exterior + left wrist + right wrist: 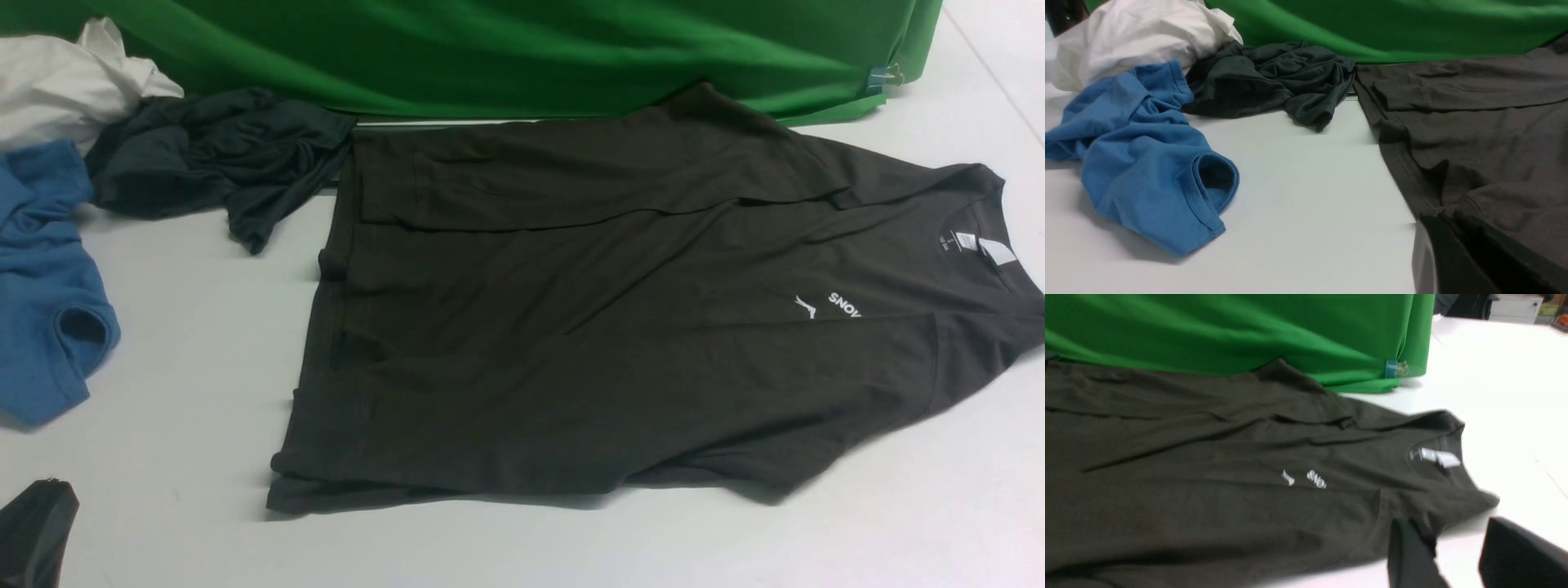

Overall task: Fold a long-sleeved shirt on a white desktop.
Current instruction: 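Grasp the left edge of the dark T-shirt lying flat on the table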

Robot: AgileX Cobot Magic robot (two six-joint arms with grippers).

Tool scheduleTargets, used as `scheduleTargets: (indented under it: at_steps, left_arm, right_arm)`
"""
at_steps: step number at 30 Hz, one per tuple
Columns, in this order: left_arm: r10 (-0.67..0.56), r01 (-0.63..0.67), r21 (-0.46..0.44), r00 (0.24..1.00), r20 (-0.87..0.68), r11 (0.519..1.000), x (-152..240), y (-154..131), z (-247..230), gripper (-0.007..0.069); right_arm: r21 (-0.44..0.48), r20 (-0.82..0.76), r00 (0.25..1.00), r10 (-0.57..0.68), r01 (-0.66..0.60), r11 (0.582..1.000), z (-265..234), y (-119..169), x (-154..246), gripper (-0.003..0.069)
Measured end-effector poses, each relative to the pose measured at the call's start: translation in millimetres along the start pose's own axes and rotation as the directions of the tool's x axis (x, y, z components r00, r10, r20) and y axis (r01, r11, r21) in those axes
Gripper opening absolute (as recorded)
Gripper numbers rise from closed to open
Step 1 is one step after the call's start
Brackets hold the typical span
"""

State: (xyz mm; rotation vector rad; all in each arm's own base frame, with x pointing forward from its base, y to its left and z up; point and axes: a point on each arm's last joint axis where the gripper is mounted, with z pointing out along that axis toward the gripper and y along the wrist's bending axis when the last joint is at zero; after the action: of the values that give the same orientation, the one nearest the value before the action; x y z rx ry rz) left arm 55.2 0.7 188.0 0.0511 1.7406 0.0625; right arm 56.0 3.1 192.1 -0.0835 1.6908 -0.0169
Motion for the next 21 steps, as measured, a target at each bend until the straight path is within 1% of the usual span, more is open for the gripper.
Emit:
scheduleTargets:
  at_steps: [2,3,4,5,7,8,9,10,11,12,13,14,15,16,17,18,19,21]
  left_arm:
    - [0.0,0.0,0.0,1.0,0.0,1.0,0.0,0.0,0.0,0.002]
    - [0.0,0.0,0.0,1.0,0.0,1.0,0.0,0.0,0.0,0.002]
    - [0.007,-0.007,0.0,1.0,0.0,1.0,0.0,0.0,0.0,0.002]
    - [0.009,-0.009,0.0,1.0,0.0,1.0,0.0,0.0,0.0,0.002]
    - [0.094,-0.093,-0.013,0.995,0.023,0.996,-2.2,1.0,0.0,0.002]
    - [0.112,-0.111,-0.02,0.992,0.056,0.994,-5.3,1.2,-0.2,0.002]
    - [0.119,-0.118,-0.025,0.989,0.086,0.993,-8.0,1.4,-0.4,0.002]
    - [0.129,-0.125,-0.033,0.983,0.13,0.992,-12.1,1.5,-0.8,0.002]
    - [0.13,-0.127,-0.035,0.982,0.139,0.991,-13.0,1.5,-0.9,0.002]
    - [0.137,-0.13,-0.048,0.965,0.222,0.99,-20.6,1.6,-2.4,0.002]
    - [0.136,-0.125,-0.057,0.949,0.285,0.99,-26.4,1.7,-3.9,0.002]
    - [0.135,-0.124,-0.058,0.946,0.296,0.991,-27.4,1.7,-4.2,0.002]
    - [0.126,-0.111,-0.064,0.925,0.359,0.992,-33.2,1.7,-6.3,0.002]
    - [0.107,-0.09,-0.062,0.905,0.412,0.994,-37.9,1.7,-8.3,0.002]
    - [0.069,-0.052,-0.049,0.884,0.462,0.997,-42.3,1.7,-10.4,0.002]
    - [-0.009,0.018,-0.012,0.853,0.522,1.0,-47.4,1.8,-13.4,0.002]
    - [-0.022,0.029,-0.005,0.841,0.541,1.0,-49.2,1.8,-14.4,0.002]
    - [-0.158,0.133,0.086,0.757,0.634,0.987,-58.2,1.8,-21.1,0.002]
  right_arm:
    - [0.009,0.048,0.999,0.004,-0.005,1.0,-0.1,-0.9,-4.4,0.024]
    - [0.014,0.08,0.997,0.018,-0.019,1.0,-0.3,-1.4,-7.3,0.024]
    - [0.016,0.122,0.991,0.06,-0.063,0.998,-0.7,-2.1,-10.7,0.024]
    - [0.017,0.122,0.991,0.06,-0.063,0.998,-0.8,-2.3,-11.7,0.024]
    - [0.0,0.19,0.963,0.189,-0.193,0.981,-1.7,-3.3,-17.0,0.024]
    - [-0.024,0.21,0.93,0.301,-0.303,0.953,-2.1,-3.7,-18.8,0.024]
    - [-0.045,0.217,0.898,0.383,-0.383,0.923,-2.3,-3.9,-19.8,0.024]
    - [-0.06,0.219,0.871,0.439,-0.437,0.897,-2.4,-4.0,-20.3,0.024]
    - [-0.063,0.219,0.865,0.451,-0.449,0.891,-2.4,-4.0,-20.3,0.024]
    - [-0.084,0.218,0.821,0.528,-0.523,0.848,-2.5,-4.1,-20.9,0.024]
    - [-0.099,0.219,0.789,0.574,-0.568,0.817,-2.7,-4.2,-21.4,0.024]
    - [-0.101,0.219,0.783,0.582,-0.575,0.812,-2.7,-4.2,-21.5,0.024]
    - [-0.114,0.22,0.756,0.616,-0.608,0.786,-2.8,-4.3,-22.1,0.024]
    - [-0.123,0.225,0.74,0.634,-0.624,0.772,-3.0,-4.5,-22.9,0.024]
    - [-0.131,0.236,0.732,0.639,-0.628,0.767,-3.4,-4.7,-24.1,0.024]
    - [-0.149,0.266,0.721,0.64,-0.625,0.766,-4.3,-5.3,-27.2,0.024]
    - [-0.149,0.265,0.72,0.641,-0.626,0.765,-4.3,-5.3,-27.2,0.024]
    - [-0.188,0.331,0.694,0.639,-0.616,0.765,-6.8,-6.7,-34.0,0.024]
